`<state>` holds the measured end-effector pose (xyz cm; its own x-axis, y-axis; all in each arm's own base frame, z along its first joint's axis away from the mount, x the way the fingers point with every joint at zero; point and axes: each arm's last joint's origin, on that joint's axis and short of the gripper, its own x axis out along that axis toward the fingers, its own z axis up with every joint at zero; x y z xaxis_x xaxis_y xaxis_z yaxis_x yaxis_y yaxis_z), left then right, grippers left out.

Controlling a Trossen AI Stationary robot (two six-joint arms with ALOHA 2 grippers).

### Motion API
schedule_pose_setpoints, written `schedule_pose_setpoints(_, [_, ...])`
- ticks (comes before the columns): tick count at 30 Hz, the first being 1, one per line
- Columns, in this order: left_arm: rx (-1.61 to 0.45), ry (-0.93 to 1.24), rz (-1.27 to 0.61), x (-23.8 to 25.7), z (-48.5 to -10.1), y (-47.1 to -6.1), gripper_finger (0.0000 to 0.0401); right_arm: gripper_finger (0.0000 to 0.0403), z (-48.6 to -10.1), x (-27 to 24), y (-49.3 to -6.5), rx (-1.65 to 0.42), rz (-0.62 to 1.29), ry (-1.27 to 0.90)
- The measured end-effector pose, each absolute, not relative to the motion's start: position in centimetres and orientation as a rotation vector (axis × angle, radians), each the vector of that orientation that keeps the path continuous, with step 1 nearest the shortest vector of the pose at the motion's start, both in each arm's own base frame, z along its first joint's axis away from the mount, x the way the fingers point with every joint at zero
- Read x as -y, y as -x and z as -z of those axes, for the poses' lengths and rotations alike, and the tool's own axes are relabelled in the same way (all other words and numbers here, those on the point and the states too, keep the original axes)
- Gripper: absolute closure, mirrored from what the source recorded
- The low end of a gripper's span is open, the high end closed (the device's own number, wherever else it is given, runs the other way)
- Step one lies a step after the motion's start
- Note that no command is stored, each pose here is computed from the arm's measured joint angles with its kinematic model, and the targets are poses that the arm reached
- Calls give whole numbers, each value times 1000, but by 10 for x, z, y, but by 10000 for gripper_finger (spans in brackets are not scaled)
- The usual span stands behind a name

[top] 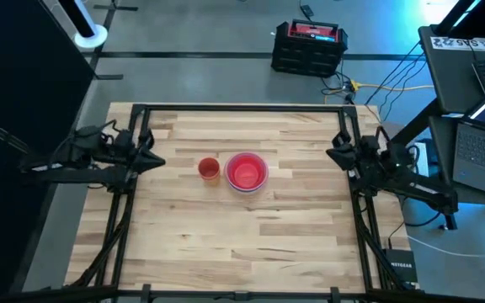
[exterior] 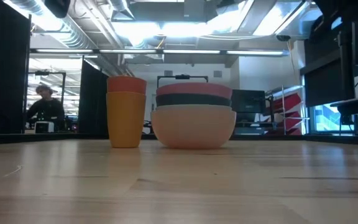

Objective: Nest bowls inside each other
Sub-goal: Return to Home Position

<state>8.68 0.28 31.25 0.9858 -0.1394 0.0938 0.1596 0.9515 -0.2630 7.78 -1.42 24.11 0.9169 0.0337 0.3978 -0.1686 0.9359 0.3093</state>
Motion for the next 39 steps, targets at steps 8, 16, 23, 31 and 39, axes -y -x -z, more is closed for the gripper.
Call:
schedule_pose_setpoints(8, [122, 252, 160, -1, -307, -75, 401, 402, -235, 14, -80, 336, -126, -380])
schedule_pose_setpoints(16, [118, 235, 150, -1, -306, -73, 401, 402, -214, 18, -87, 246, -32, -406])
schedule_pose_setpoints(23, [101, 239, 142, -2, -304, -73, 401, 402, -196, 22, -92, 215, 55, -421])
schedule_pose_setpoints(31, [87, 243, 128, -2, -302, -73, 401, 402, -178, 25, -95, 164, 159, -437])
schedule_pose_setpoints(39, [67, 242, 96, -3, -300, -74, 401, 402, -164, 28, -95, 45, 288, -453])
